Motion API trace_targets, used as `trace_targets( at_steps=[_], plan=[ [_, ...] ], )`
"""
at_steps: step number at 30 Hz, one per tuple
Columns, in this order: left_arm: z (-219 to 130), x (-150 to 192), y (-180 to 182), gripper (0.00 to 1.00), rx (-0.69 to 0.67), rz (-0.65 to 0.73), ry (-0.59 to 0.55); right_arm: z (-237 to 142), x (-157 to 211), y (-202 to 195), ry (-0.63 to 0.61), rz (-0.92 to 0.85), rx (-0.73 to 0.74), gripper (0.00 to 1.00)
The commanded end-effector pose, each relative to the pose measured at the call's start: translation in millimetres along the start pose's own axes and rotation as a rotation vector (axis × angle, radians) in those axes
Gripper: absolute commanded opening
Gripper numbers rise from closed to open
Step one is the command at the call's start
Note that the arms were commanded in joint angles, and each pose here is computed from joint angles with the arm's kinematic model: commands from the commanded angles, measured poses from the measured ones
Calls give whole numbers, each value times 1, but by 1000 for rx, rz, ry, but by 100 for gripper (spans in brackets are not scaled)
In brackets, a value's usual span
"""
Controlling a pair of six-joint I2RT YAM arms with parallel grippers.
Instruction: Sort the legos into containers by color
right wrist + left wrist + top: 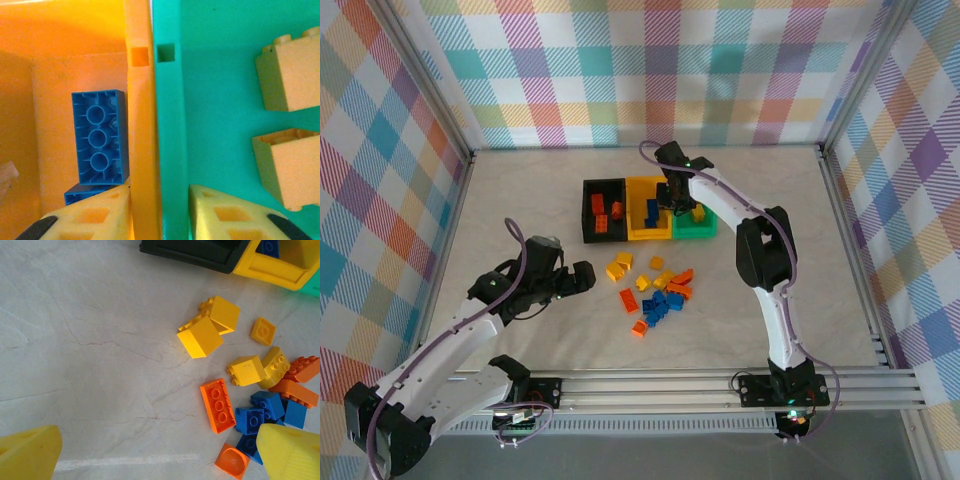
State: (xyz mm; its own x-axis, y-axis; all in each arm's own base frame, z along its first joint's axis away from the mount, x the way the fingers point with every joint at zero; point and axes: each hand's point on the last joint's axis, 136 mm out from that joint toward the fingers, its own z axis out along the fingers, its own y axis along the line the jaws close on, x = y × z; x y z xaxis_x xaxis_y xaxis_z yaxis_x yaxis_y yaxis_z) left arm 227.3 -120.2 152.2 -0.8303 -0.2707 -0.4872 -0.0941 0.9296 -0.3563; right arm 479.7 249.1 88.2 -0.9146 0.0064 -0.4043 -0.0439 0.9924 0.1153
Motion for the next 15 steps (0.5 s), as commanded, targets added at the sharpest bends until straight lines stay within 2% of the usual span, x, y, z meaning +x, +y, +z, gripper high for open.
trace_targets(
  at_steps=[1,5,10,15],
  plan=[
    [-2,1,2,100,14,-13,-3,2,14,-4,41,16,40,29],
    [-3,1,1,100,23,-14,-5,2,23,-6,60,14,73,20],
    [-7,0,-1,100,38,-17,-15,-1,41,-6,85,4,95,0],
    [-9,-1,-1,100,45,-17,-27,-11,58,-8,95,-24,92,0]
  ],
)
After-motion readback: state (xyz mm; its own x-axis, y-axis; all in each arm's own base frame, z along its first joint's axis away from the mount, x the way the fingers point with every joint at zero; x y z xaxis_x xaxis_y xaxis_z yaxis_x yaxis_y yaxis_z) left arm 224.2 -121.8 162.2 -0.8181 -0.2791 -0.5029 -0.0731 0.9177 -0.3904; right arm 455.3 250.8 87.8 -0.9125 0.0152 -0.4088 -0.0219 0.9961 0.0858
